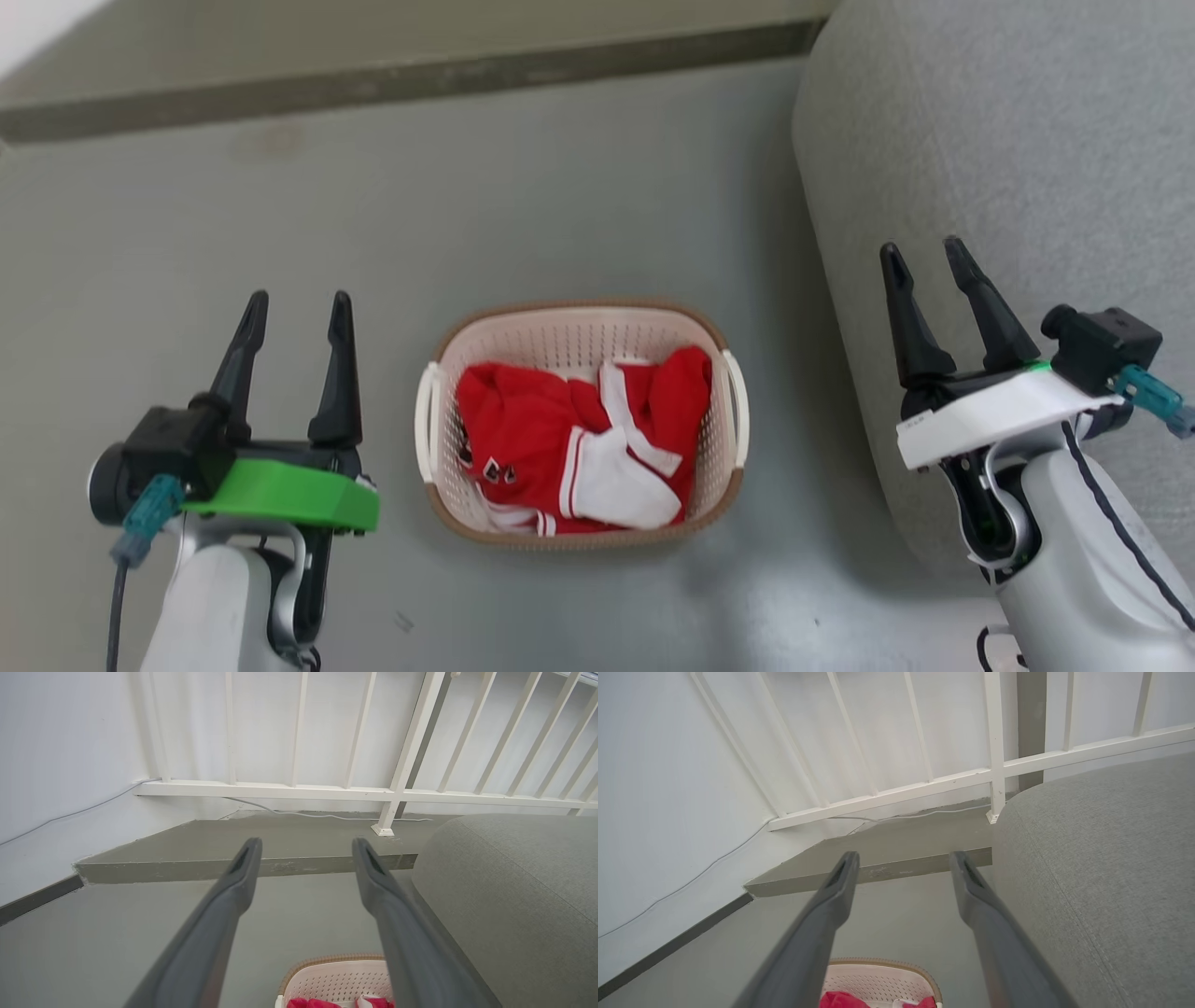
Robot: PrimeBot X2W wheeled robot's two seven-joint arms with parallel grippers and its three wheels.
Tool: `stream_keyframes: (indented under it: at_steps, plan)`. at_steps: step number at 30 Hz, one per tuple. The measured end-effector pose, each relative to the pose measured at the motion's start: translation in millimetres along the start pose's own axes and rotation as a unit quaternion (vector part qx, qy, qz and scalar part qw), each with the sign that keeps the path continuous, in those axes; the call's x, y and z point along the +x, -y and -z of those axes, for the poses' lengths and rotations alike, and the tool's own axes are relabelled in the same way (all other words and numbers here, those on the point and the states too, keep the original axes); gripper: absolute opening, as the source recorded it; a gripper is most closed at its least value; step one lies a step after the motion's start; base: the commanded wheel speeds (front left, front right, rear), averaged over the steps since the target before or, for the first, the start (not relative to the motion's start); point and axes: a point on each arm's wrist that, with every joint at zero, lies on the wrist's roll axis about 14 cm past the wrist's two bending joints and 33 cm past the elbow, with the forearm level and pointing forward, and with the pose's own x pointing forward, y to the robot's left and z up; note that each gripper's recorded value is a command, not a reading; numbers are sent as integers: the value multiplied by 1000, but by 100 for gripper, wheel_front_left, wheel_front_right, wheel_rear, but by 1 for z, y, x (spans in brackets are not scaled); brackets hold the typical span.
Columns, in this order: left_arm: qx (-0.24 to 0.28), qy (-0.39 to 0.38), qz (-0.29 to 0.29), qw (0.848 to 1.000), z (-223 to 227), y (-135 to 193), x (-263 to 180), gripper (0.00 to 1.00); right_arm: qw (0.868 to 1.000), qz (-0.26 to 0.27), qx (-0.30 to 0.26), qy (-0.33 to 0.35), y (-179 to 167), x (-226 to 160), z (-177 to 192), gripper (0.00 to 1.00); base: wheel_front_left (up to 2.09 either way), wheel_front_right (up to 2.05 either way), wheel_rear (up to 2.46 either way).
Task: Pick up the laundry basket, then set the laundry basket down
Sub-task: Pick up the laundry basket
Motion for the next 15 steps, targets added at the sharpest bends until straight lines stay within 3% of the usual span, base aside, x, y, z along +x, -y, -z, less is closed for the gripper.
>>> stream_keyframes:
  at_steps: [15]
  plan:
    - [-12, -84, -16, 996, 77, -26, 32, 100, 994, 22, 35, -102, 12, 27, 83, 100, 0, 0, 0]
